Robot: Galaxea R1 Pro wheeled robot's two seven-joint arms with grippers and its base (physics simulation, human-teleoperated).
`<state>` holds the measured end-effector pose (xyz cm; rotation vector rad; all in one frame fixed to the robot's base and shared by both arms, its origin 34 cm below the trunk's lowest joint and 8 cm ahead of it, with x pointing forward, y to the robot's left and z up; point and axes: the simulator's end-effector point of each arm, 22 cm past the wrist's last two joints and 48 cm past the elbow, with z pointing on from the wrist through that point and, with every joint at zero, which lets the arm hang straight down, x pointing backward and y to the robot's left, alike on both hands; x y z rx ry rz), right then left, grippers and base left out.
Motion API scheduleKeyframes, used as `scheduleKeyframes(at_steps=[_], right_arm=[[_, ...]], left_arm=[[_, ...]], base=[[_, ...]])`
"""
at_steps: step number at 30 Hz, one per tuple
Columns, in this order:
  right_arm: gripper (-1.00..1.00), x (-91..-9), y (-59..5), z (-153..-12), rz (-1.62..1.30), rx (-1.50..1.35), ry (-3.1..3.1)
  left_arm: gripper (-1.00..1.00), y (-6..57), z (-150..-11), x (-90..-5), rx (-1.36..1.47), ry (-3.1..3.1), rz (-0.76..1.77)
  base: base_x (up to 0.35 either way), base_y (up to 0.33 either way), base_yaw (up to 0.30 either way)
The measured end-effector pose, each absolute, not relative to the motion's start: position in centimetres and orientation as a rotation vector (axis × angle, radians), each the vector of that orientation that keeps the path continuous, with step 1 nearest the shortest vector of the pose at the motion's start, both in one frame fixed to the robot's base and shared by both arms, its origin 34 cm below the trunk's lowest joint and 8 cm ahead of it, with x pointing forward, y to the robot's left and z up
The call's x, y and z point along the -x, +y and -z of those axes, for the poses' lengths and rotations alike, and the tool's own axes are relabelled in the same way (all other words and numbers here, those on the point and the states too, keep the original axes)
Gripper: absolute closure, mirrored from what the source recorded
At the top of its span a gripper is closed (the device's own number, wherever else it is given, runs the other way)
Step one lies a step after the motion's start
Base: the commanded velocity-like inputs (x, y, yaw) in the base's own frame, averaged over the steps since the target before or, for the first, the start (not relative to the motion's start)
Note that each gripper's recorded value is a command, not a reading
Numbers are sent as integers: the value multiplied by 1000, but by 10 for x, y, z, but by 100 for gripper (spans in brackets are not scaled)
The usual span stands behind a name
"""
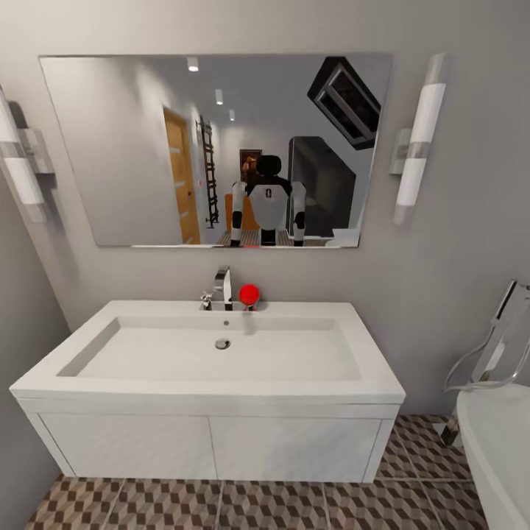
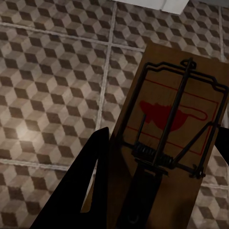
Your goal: Take the four mousetraps from the cabinet in the bathroom and place them on the bathroom floor. Make sure all four end up on the same floor surface, and ensure that at least two of them are either under or directly next to the same bathroom sink.
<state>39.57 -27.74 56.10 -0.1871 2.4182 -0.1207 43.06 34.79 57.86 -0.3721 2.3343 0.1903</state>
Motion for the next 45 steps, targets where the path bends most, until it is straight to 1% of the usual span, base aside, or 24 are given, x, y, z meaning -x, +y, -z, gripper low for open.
scheduleKeyframes(at_steps=[23, 30, 45], right_arm=[[100, -397, -276, -526, 116, 190, 2416], [100, -397, -276, -515, 116, 190, 2415], [100, -397, -277, -498, 116, 190, 2414]], left_arm=[[100, 348, -544, -432, 372, 2334, -190], [100, 348, -533, -432, 372, 2332, -190], [100, 348, -517, -432, 373, 2326, -191]], base=[[0, 0, -1], [0, 0, -98], [0, 0, -7]])
